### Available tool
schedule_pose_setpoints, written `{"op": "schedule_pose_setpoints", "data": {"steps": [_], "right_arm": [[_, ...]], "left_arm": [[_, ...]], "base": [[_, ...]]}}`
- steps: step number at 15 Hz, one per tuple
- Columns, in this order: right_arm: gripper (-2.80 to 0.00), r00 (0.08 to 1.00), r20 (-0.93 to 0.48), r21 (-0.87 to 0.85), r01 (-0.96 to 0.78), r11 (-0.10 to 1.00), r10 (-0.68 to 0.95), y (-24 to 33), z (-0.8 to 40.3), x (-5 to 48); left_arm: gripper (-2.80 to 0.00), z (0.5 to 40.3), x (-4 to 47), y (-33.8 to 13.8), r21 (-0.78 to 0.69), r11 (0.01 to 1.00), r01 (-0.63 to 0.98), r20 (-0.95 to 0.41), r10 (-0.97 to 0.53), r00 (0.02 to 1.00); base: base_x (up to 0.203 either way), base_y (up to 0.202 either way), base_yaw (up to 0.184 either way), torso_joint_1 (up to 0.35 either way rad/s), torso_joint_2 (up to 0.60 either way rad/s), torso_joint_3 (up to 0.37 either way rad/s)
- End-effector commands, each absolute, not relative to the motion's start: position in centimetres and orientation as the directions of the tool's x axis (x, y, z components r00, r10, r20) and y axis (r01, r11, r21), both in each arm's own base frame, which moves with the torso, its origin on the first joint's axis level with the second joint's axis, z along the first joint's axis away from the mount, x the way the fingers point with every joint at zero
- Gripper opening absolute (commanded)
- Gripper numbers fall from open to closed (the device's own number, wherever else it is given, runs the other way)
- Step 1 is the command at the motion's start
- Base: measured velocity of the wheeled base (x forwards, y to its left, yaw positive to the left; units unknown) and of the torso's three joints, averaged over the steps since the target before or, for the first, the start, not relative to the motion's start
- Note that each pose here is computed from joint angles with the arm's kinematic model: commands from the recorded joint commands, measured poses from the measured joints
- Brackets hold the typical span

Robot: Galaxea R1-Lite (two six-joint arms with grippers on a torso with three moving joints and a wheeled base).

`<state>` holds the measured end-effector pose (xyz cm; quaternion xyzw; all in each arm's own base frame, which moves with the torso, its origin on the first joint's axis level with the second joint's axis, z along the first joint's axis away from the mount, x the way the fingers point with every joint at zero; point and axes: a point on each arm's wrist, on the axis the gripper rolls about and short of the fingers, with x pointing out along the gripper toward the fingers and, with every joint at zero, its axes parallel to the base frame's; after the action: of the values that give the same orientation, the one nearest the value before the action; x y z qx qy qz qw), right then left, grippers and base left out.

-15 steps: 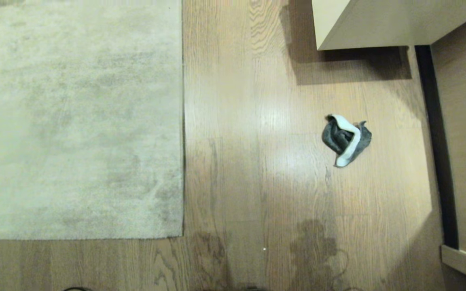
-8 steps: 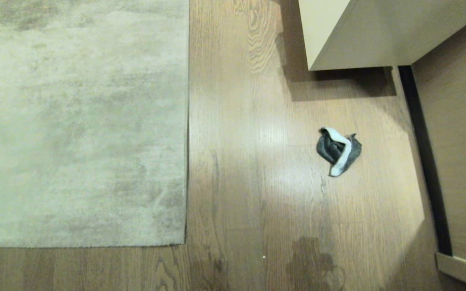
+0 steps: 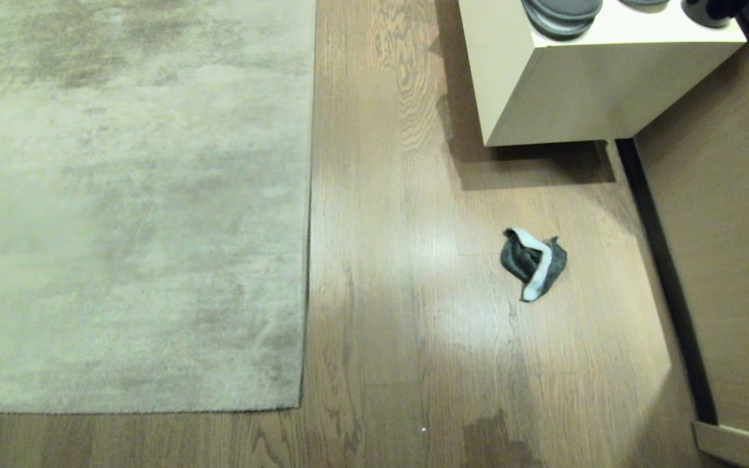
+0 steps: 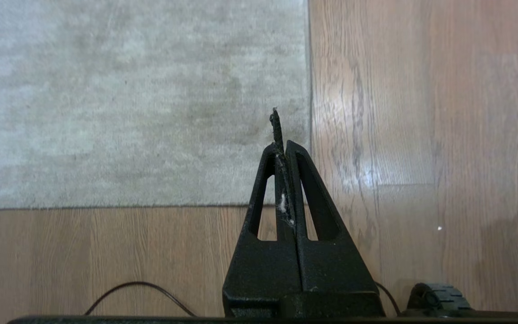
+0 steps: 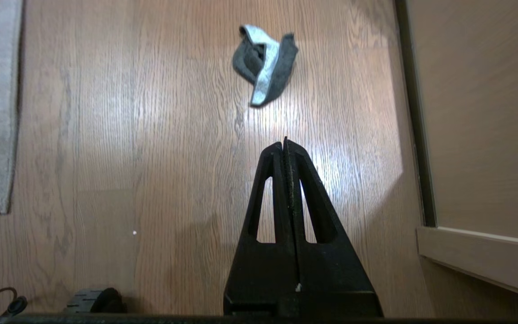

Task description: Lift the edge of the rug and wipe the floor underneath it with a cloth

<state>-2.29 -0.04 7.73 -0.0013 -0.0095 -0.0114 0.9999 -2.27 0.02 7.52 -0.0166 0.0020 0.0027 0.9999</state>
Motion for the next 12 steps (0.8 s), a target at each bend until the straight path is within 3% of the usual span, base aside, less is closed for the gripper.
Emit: {"op": "schedule_pose_setpoints", "data": {"steps": [1, 12], "right_arm": [[-2.8, 1.0, 0.018, -0.003, 0.023, 1.0, -0.023, -0.04, 7.74, -2.28], [-2.8, 1.0, 0.018, -0.003, 0.023, 1.0, -0.023, -0.04, 7.74, -2.28]], "left_arm": [[-2.8, 7.52, -2.27, 0.02, -0.034, 0.999, -0.006, -0.005, 0.006, 1.0], [-2.8, 7.52, -2.27, 0.03, -0.034, 0.999, -0.009, -0.005, 0.009, 1.0]], "base": [[0.0, 0.0, 0.0, 0.001, 0.0, 0.2], [0.0, 0.0, 0.0, 0.003, 0.0, 0.204]]}}
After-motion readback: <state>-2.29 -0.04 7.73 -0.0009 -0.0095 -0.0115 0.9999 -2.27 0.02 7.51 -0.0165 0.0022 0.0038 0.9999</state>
